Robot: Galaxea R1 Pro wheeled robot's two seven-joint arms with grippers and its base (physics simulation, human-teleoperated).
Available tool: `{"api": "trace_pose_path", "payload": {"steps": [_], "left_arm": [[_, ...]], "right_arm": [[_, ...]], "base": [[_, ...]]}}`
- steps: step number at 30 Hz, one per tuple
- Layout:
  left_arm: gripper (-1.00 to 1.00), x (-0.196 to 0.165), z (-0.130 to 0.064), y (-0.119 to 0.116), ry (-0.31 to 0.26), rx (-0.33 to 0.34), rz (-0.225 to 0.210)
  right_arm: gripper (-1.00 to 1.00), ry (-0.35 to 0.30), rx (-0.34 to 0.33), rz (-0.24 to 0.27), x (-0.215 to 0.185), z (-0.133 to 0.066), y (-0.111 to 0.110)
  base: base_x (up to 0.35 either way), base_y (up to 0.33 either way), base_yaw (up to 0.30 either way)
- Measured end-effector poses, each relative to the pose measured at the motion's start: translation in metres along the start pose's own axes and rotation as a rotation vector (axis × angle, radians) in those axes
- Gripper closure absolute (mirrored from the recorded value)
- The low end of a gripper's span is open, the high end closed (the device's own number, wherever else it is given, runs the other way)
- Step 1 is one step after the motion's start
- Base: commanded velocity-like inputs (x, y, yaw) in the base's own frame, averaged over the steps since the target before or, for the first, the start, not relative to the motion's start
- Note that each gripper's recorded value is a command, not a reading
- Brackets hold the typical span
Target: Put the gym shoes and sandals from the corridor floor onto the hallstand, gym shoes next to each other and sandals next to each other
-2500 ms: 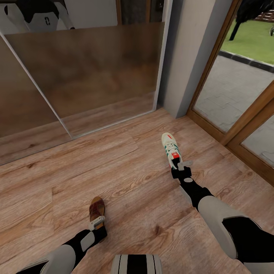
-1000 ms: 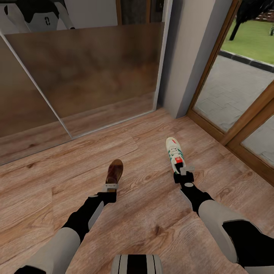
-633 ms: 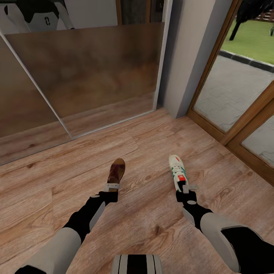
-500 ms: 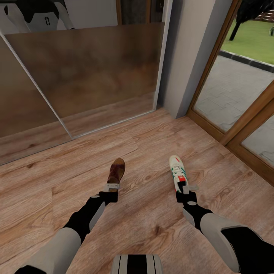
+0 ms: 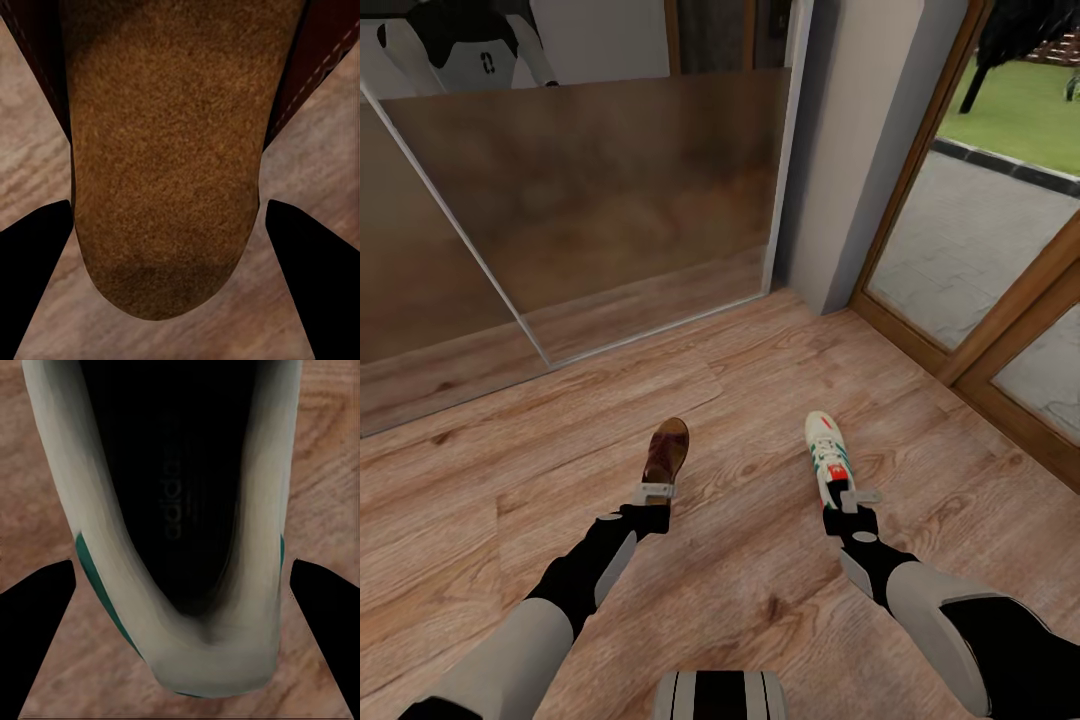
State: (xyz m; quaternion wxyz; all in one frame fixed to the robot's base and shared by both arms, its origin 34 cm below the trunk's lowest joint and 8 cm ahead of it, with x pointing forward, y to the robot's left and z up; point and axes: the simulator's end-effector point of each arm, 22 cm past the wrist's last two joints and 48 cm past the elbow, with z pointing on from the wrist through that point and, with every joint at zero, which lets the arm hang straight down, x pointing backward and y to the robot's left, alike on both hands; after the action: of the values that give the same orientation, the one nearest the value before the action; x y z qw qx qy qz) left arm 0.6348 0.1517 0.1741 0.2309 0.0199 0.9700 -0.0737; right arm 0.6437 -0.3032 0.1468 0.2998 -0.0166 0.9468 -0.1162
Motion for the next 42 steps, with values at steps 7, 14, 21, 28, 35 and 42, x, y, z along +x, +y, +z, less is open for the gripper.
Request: {"api": "trace_pose_path", "payload": {"steps": [7, 14, 21, 28, 35, 42], "left_arm": [[1.00, 0.000, 0.000, 0.000, 0.001, 0.000, -0.001], [1.00, -0.012, -0.009, -0.001, -0.022, 0.000, 0.003], [1.00, -0.008, -0.016, 0.002, -0.008, -0.009, 0.006], [1.00, -0.011, -0.024, 0.003, -0.011, -0.015, 0.008], [1.00, -0.027, -0.037, 0.000, -0.042, -0.014, 0.014], [1.00, -0.044, -0.050, -0.003, -0.076, -0.013, 0.019]], "right_arm": [[1.00, 0.023, -0.001, -0.005, 0.010, -0.001, 0.000], [1.00, 0.008, 0.003, -0.005, 0.001, -0.008, -0.004], [1.00, -0.005, 0.005, -0.003, -0.004, -0.018, -0.005], [1.00, -0.027, 0.004, -0.001, -0.016, -0.027, -0.006], [1.00, -0.058, 0.006, 0.006, -0.034, -0.037, -0.009], [1.00, -0.091, 0.010, 0.012, -0.053, -0.048, -0.014]], "base": [[0.000, 0.000, 0.000], [0.000, 0.000, 0.000], [0.000, 0.000, 0.000], [0.000, 0.000, 0.011], [0.000, 0.000, 0.166], [0.000, 0.000, 0.122]]}}
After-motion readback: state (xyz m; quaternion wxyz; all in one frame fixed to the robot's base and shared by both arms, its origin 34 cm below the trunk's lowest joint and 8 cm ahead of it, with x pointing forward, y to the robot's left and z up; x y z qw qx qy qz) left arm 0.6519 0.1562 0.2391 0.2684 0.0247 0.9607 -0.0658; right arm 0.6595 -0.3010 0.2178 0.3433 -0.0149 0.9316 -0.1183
